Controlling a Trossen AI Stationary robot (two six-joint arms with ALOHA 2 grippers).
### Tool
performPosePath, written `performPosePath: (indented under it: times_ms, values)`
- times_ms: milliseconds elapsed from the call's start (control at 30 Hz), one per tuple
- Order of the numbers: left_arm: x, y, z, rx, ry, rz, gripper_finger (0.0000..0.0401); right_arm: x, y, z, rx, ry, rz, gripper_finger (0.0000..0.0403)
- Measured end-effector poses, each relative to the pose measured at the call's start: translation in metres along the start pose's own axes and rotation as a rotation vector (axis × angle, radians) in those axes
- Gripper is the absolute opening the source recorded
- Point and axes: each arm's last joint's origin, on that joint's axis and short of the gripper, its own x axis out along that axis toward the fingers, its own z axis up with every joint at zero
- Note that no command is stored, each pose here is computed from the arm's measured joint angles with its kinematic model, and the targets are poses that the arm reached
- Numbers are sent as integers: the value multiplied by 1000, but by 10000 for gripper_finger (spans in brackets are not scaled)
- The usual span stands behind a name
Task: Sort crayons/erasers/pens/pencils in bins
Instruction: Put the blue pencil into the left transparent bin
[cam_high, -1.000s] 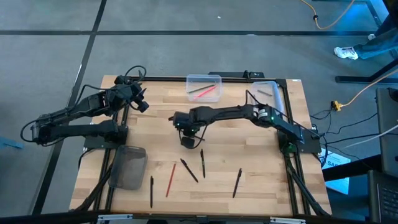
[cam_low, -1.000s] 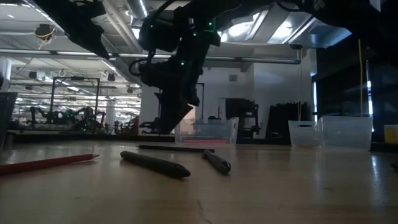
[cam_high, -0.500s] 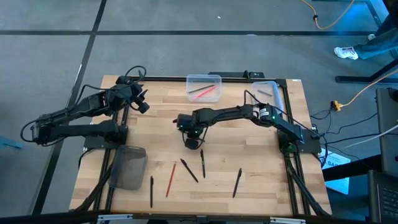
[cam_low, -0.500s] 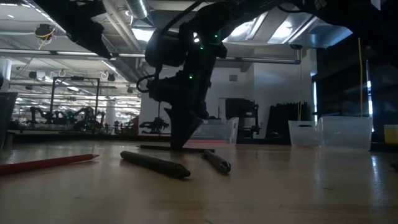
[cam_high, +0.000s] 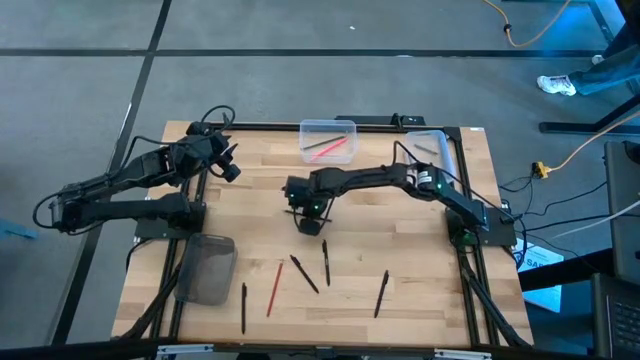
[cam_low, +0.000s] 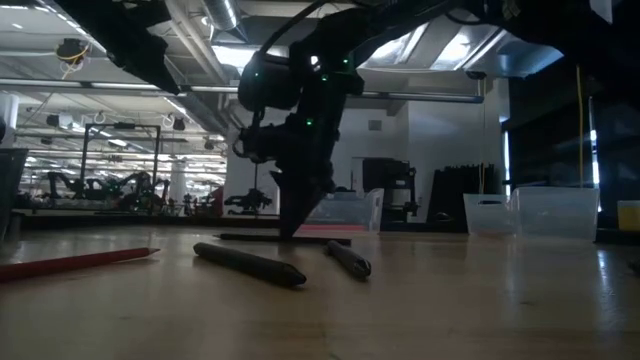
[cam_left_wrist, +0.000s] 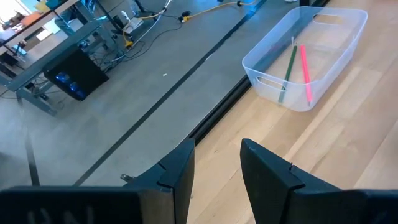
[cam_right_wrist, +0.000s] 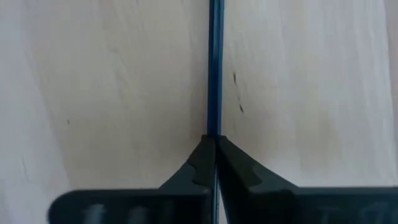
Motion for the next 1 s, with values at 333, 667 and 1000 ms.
performPosePath:
  times_ms: [333,667,1000]
  values:
    - [0,0,0,1,0,0,124,-63,-32,21,-133,29,-119,4]
    - [0,0,0,20,0,1,124,-134,-115,24,-161,19,-424,4]
    - [0,0,0,22,1,0,124,-109,-134,17,-70,-12,-155,45]
